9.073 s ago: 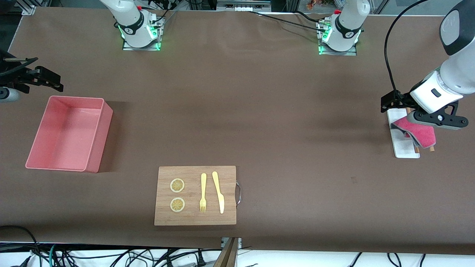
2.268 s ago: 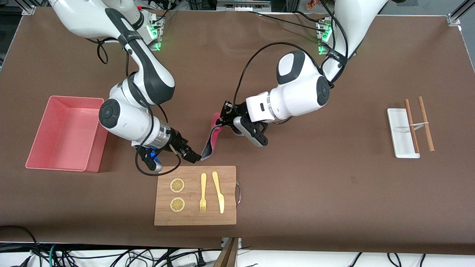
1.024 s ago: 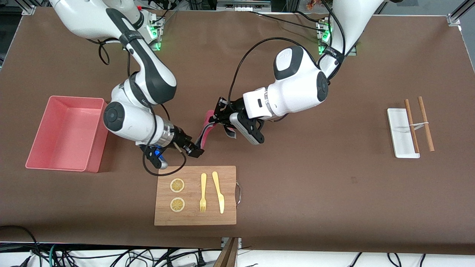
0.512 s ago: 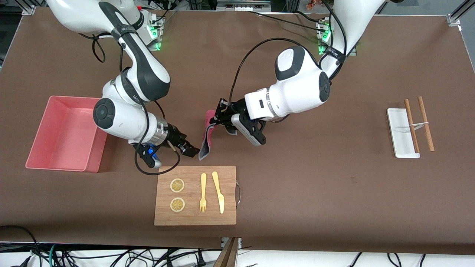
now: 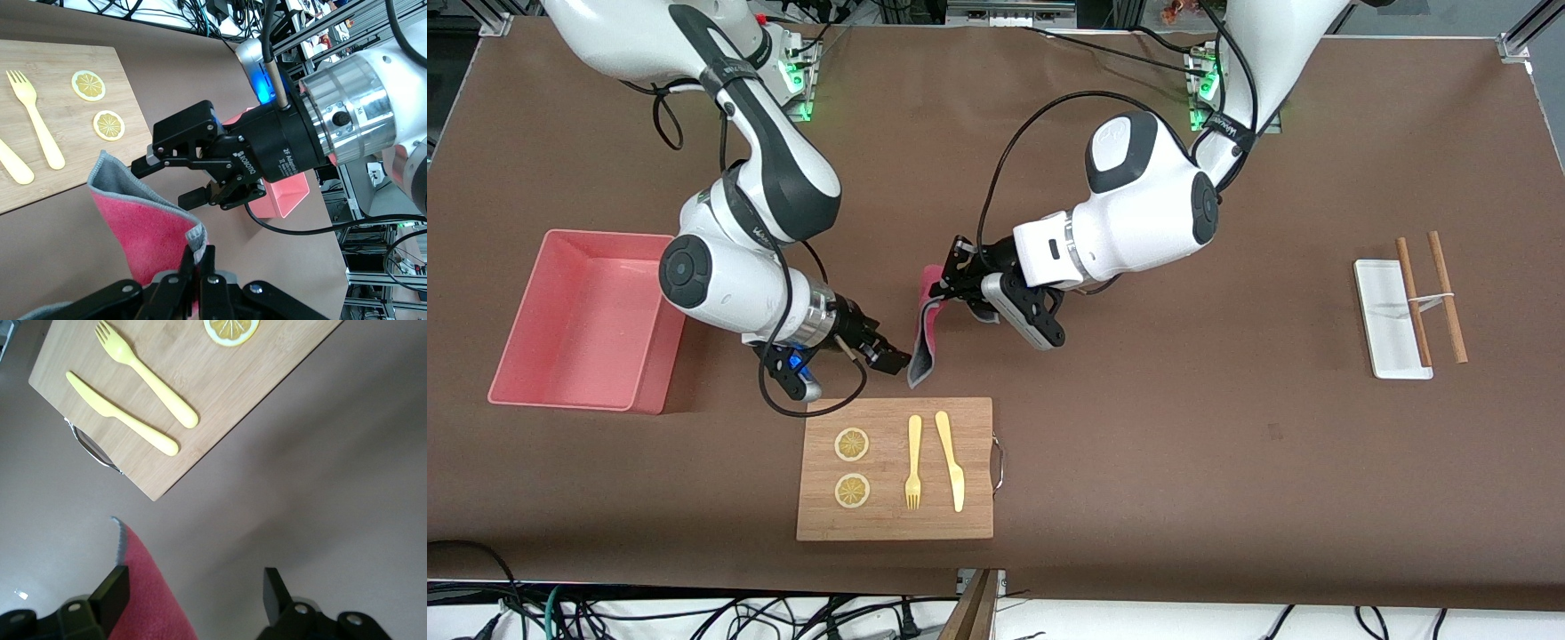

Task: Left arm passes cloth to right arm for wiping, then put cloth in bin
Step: 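Grasp the hanging cloth with the right gripper beside the left gripper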

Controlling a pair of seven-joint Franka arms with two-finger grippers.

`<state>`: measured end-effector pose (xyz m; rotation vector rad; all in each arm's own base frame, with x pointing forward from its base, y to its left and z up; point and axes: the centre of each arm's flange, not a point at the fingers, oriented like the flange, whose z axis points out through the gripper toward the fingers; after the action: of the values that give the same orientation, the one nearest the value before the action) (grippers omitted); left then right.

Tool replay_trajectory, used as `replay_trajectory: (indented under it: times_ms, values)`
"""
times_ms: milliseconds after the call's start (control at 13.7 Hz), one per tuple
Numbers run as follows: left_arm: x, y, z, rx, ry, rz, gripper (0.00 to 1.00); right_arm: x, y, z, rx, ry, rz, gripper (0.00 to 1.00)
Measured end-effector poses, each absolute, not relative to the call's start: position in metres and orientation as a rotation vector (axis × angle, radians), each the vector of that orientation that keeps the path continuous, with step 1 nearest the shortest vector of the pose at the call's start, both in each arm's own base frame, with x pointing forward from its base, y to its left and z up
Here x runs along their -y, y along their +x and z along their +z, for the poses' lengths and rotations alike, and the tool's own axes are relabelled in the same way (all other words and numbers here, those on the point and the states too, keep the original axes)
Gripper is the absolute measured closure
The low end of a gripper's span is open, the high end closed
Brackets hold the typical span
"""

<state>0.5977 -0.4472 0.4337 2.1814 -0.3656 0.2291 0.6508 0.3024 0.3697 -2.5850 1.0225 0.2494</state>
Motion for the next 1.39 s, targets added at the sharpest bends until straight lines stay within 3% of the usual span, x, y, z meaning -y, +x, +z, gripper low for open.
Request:
replay_trajectory:
  times_ms: [366,1390]
  values:
    - [0.447,0.598,0.434,0.365,2.182,0.229,0.95,-0.292,0.661,0.398,-1.026,-2.552,0.188,0.07]
    - [0.445,0.599,0.433,0.362,2.183,0.231,0.95,-0.328,0.648,0.359,-0.985,-2.591,0.265,0.08]
